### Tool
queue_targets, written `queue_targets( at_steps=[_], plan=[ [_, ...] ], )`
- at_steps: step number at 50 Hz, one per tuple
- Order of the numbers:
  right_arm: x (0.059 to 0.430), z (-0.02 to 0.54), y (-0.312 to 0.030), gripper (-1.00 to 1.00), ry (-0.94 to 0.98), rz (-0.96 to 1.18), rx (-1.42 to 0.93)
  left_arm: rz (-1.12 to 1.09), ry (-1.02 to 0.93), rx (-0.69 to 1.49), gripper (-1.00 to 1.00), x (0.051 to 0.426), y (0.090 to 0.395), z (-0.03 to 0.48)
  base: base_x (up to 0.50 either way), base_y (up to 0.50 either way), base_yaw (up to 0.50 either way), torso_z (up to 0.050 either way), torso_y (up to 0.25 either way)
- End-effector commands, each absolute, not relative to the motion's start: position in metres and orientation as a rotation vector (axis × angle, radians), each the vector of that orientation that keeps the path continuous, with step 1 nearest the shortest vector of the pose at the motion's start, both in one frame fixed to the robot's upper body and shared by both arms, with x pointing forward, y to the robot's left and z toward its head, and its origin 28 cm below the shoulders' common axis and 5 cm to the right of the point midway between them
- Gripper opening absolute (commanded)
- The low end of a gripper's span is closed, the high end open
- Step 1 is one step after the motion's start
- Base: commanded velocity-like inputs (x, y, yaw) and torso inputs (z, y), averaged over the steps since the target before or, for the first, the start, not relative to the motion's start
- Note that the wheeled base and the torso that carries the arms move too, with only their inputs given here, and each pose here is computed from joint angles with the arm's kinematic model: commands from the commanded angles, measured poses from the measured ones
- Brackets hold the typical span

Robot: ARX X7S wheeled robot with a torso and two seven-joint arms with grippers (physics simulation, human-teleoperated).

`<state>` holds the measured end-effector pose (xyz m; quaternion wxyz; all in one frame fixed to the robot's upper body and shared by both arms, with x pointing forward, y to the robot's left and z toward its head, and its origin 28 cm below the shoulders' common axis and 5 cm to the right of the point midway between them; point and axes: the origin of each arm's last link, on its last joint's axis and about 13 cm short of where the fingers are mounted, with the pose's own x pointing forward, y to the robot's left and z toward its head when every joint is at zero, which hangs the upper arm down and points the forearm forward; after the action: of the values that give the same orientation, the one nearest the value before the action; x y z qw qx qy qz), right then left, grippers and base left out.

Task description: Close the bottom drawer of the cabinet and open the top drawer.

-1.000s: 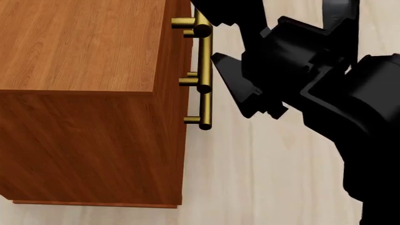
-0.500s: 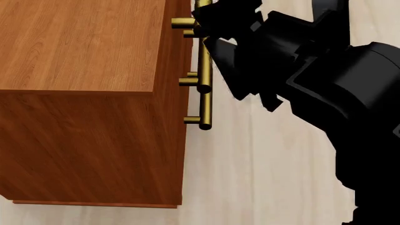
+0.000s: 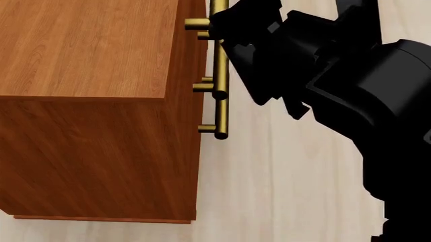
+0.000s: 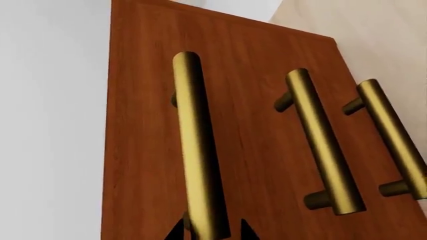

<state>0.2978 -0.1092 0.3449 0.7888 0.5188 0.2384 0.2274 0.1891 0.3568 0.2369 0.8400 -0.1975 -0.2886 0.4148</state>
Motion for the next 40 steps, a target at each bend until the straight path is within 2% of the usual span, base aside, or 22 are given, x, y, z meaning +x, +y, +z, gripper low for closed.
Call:
queue_targets(
  at_steps=[1,40],
  plan=[
    [0.292,0.358,-0.119,-1.00,0.419,0.528,1.135,0.874,-0.611,-0.414,1.00,0.189,0.356,0.237,0.00,0.00,0.00,0.000,0.000],
    [0.270,0.381,-0.155,-1.00,0.251,0.429,1.165,0.870,-0.613,-0.398,1.00,0.190,0.356,0.237,0.00,0.00,0.00,0.001,0.004]
  ],
)
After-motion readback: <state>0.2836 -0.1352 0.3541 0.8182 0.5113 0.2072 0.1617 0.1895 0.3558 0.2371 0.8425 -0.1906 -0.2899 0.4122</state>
